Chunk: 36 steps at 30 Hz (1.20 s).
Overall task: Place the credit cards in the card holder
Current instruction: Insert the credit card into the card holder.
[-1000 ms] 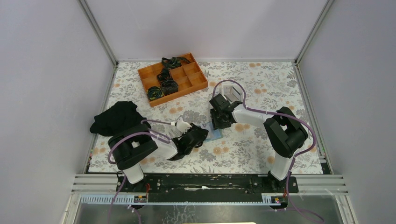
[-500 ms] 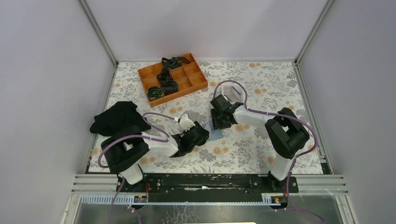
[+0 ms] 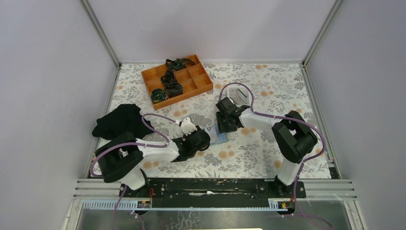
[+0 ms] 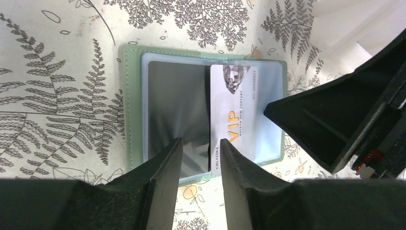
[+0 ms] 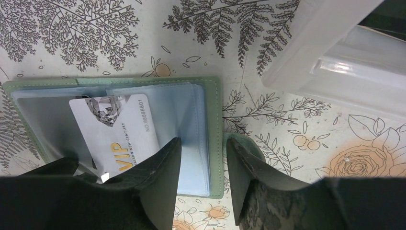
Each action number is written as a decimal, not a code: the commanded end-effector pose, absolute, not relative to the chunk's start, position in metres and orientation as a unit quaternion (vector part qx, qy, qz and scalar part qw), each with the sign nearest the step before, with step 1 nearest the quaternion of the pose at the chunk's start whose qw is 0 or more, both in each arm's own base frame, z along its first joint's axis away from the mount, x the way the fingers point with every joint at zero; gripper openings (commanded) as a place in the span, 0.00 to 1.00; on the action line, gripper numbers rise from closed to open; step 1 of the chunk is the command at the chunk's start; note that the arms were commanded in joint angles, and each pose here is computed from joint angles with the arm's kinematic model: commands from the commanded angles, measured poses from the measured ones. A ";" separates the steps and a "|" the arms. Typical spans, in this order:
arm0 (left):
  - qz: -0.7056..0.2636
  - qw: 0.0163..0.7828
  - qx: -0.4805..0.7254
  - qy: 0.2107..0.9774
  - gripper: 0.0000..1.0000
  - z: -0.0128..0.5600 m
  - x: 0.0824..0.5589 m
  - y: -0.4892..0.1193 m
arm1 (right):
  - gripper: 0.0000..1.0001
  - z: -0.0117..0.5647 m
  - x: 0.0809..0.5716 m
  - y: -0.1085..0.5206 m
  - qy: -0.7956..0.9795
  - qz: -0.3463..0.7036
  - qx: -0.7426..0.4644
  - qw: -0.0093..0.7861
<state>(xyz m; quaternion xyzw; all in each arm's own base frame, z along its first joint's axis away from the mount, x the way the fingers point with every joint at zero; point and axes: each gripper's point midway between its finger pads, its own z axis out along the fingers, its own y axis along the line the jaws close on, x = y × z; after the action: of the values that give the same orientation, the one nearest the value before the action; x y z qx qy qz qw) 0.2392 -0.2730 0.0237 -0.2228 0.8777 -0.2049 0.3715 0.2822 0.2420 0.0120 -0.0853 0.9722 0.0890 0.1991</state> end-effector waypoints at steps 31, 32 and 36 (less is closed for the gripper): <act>-0.083 0.364 -0.128 0.919 0.09 -0.016 0.243 -0.254 | 0.48 -0.014 0.257 0.213 0.985 0.041 -0.084 0.145; -0.084 0.364 -0.127 0.919 0.09 -0.016 0.244 -0.255 | 0.48 -0.014 0.257 0.212 0.985 0.040 -0.084 0.145; -0.081 0.363 -0.124 0.920 0.09 -0.016 0.245 -0.257 | 0.48 -0.010 0.259 0.210 0.984 0.037 -0.084 0.152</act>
<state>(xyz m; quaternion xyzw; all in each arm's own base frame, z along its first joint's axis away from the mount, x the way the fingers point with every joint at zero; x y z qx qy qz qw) 0.2609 -0.2769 0.0152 -0.1620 0.8912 -0.1402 0.3998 0.2824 0.2415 0.0119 -0.0839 0.9721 0.0894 0.1997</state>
